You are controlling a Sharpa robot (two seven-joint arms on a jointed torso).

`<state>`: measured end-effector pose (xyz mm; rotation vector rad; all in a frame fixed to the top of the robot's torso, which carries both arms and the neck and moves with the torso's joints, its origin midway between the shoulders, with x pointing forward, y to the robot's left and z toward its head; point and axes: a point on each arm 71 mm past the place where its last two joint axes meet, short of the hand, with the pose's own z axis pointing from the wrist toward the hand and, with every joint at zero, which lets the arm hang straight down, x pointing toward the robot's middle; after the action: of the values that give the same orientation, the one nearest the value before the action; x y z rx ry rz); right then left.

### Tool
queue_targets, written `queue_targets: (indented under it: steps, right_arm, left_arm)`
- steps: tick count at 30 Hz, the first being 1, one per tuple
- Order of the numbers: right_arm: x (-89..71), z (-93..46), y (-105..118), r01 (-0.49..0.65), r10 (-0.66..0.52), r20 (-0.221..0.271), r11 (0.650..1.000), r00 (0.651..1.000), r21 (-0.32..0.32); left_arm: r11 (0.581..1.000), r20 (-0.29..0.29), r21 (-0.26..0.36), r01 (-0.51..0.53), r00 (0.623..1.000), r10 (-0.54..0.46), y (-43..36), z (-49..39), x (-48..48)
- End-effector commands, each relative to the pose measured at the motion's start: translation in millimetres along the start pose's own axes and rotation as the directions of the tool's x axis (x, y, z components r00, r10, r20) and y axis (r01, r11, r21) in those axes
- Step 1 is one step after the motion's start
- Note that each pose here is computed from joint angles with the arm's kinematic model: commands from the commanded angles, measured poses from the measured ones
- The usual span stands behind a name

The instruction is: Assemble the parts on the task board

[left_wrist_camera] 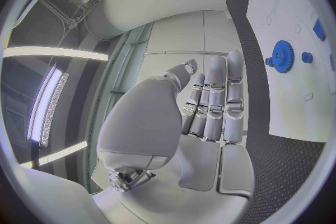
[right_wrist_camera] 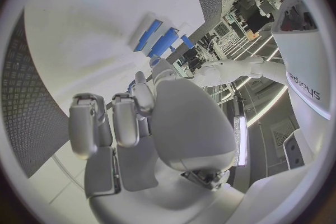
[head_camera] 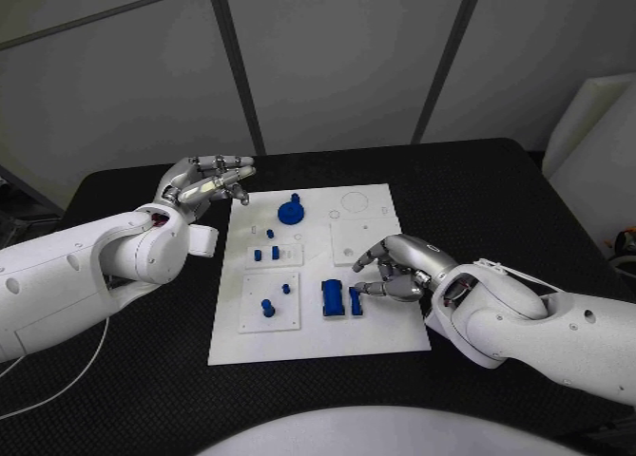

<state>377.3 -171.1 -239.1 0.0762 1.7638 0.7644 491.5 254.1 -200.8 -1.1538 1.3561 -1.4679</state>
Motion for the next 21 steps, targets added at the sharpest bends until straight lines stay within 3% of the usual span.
queue_targets:
  steps: [1,5,11,15,21]
  right_arm:
    - [-3.5,-0.8,-5.2,-0.119,0.119,0.002,0.993,0.993,-0.023]
    - [-12.6,2.5,-16.8,-0.260,0.260,-0.005,0.965,0.966,-0.031]
    - [-34.5,16.5,-37.7,-0.470,0.471,0.032,0.882,0.882,-0.035]
    - [-46.1,30.6,-51.2,-0.577,0.578,0.070,0.816,0.813,-0.040]
    - [-62.9,59.9,-75.5,-0.676,0.675,0.170,0.734,0.718,-0.062]
  left_arm:
    - [1.000,-0.006,0.010,0.003,1.000,-0.003,-0.9,0.5,0.2]
    - [1.000,0.006,0.010,0.013,1.000,-0.013,0.3,1.5,-2.2]
    - [0.999,0.024,0.018,0.038,0.999,-0.038,2.9,0.2,-5.7]
    - [0.999,0.041,0.031,0.039,0.998,-0.040,4.4,-0.3,-9.3]
    - [0.998,0.095,0.053,0.047,0.994,-0.052,7.0,3.0,-17.5]
